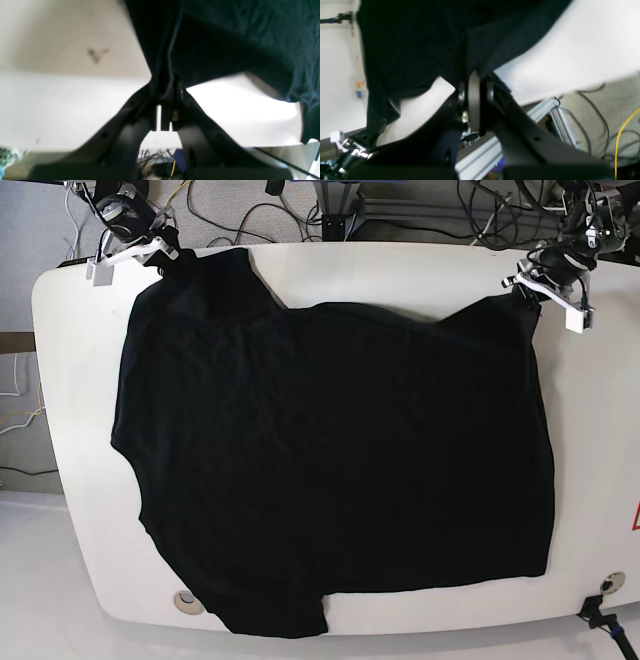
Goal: Fold the T-shirt properly
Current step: 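Lift the shoulders and drag them toward the hem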
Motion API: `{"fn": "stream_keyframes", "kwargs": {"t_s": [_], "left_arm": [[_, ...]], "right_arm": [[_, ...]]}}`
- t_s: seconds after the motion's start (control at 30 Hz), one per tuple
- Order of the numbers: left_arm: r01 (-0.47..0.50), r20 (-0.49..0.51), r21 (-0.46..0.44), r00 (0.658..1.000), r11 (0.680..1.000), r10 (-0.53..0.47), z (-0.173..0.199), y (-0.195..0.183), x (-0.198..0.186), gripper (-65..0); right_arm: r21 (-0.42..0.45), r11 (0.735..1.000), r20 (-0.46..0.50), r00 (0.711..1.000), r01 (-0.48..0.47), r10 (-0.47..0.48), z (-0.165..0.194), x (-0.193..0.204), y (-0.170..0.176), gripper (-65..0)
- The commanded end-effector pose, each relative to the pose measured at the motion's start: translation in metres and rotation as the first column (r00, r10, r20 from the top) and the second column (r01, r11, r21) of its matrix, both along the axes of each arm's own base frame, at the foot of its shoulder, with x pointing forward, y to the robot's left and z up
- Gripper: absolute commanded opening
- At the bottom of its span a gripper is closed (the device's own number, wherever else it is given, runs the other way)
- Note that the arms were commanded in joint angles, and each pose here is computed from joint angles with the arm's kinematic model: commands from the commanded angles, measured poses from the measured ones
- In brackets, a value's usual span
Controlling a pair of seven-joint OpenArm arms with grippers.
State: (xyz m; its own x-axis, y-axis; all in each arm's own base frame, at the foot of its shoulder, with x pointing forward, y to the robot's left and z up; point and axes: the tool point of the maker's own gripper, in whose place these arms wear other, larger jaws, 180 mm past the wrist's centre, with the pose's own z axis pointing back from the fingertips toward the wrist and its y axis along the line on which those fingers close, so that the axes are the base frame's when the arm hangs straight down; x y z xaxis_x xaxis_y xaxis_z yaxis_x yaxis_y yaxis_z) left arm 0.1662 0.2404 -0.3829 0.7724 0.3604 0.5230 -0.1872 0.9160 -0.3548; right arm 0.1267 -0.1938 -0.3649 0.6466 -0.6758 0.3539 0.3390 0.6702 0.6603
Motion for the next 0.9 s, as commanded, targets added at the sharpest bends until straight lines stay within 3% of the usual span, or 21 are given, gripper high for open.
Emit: {"fn": "stream_keyframes", "kwargs": {"t_s": [0.0, 0.17, 0.57, 0.67, 0.87], "left_arm": [[-0.005, 0.018, 0.027, 1.0, 1.0, 0.005, 0.01, 0.009, -0.004, -65.0], [-0.036, -0.022, 0.063, 0.999, 0.997, 0.037, 0.009, 0.027, -0.026, -65.0], [0.014, -0.106, 0.133, 0.994, 0.991, 0.0, 0.007, 0.047, -0.05, -65.0], [0.017, -0.095, 0.124, 0.996, 0.992, -0.005, 0.008, 0.043, -0.046, -65.0], [0.033, 0.069, 0.09, 0.997, 0.995, -0.039, 0.025, 0.025, 0.023, -65.0]], "right_arm": [[-0.002, 1.0, 0.012, 1.0, -0.008, 0.008, 0.006, -0.003, 0.0, -65.0], [0.001, 0.999, -0.016, 0.999, -0.043, 0.043, 0.003, -0.024, 0.004, -65.0], [0.014, 1.0, -0.099, 0.995, -0.022, 0.023, -0.005, -0.056, 0.006, -65.0], [0.011, 1.0, -0.047, 0.998, -0.029, 0.03, 0.0, -0.04, 0.007, -65.0], [-0.001, 0.997, 0.125, 0.99, -0.071, 0.07, 0.015, 0.013, 0.008, -65.0]]}}
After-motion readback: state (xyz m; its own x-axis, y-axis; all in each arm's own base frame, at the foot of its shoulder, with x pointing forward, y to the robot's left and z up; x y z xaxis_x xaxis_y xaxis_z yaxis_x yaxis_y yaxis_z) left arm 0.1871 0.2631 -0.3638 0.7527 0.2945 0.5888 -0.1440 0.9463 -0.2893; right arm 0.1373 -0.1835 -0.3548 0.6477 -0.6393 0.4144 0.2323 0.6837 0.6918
